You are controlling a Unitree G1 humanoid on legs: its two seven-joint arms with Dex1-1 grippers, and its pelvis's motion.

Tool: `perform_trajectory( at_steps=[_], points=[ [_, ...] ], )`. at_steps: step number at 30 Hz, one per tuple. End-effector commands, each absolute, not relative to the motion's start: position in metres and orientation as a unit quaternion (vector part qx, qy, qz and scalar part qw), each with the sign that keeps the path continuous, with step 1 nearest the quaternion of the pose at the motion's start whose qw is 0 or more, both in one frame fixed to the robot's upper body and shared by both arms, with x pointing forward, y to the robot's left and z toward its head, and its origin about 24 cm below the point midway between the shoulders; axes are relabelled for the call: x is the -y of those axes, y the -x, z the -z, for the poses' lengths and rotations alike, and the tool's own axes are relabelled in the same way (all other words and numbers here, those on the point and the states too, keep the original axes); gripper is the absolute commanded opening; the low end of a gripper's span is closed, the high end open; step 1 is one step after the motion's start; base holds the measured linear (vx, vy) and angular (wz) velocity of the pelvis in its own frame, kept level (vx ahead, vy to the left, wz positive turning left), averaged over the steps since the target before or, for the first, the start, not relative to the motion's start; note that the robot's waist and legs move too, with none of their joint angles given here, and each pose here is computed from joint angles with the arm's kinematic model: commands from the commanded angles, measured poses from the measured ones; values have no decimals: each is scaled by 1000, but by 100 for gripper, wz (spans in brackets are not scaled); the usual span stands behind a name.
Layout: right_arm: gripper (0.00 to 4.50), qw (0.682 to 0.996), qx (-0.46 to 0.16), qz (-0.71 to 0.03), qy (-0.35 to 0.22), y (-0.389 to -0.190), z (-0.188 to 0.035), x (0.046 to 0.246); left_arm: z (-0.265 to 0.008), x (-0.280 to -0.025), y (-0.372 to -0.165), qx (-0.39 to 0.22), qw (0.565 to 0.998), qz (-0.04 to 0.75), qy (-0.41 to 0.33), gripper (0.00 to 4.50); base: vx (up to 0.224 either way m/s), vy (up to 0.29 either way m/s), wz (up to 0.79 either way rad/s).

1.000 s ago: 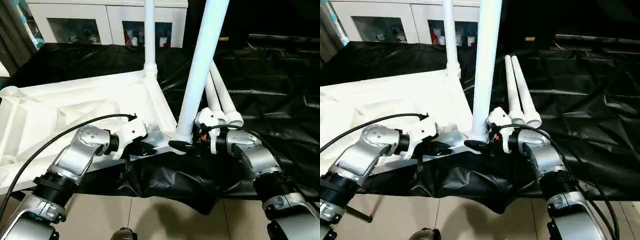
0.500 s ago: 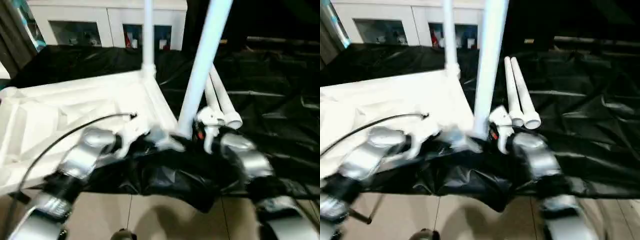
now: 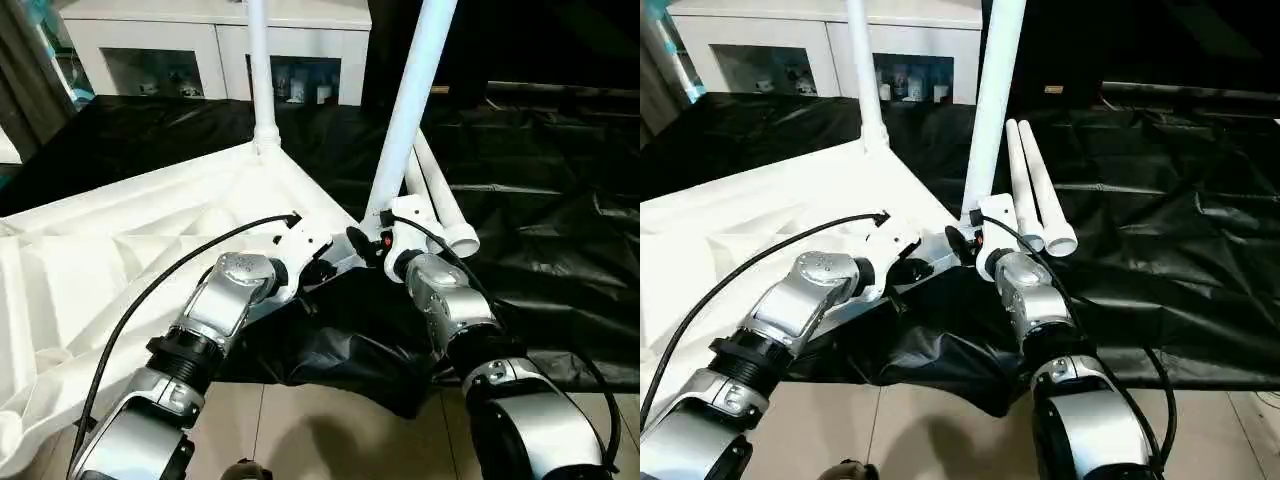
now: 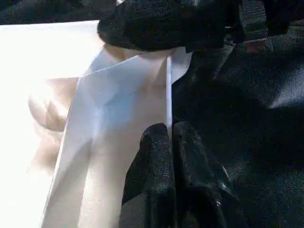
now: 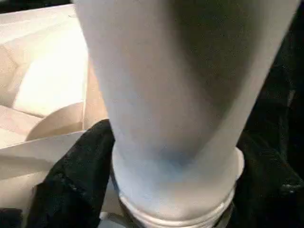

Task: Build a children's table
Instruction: Rotate leg to tighten

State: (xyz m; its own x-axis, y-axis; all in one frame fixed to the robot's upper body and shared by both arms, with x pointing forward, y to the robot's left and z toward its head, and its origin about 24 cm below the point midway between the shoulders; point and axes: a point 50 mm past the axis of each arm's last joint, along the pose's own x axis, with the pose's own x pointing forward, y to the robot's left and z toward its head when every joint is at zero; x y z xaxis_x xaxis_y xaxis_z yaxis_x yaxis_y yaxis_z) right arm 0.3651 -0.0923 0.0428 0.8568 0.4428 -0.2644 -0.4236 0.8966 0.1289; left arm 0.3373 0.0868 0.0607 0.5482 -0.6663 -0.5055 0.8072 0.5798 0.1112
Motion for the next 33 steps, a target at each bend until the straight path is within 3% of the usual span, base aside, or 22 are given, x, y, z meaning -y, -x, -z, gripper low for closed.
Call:
perform_trajectory(
  at_steps=[1, 5, 7, 17, 24, 25, 33],
  points=[
    [364, 933, -168, -315, -32, -353, -33, 64, -72, -79, -336, -170, 854, 456, -181, 0, 0, 0, 0],
    [364, 923, -161, -350, -2, -352, -35, 73, -71, -89, -330, -164, 836, 485, -195, 0, 0, 0, 0],
    [364, 905, -148, -397, 41, -348, -38, 86, -69, -101, -321, -167, 813, 522, -196, 0, 0, 0, 0],
    [364, 848, -125, -509, 73, -334, -59, 126, -73, -134, -307, -179, 766, 583, -201, 0, 0, 0, 0],
    [364, 840, -126, -523, 67, -331, -63, 128, -75, -139, -308, -177, 765, 585, -203, 0, 0, 0, 0],
    [337, 838, -128, -527, 61, -330, -62, 127, -74, -138, -309, -177, 765, 585, -202, 0, 0, 0, 0],
    [284, 840, -145, -521, 45, -324, -51, 121, -70, -136, -310, -180, 775, 571, -202, 0, 0, 0, 0]
  ],
)
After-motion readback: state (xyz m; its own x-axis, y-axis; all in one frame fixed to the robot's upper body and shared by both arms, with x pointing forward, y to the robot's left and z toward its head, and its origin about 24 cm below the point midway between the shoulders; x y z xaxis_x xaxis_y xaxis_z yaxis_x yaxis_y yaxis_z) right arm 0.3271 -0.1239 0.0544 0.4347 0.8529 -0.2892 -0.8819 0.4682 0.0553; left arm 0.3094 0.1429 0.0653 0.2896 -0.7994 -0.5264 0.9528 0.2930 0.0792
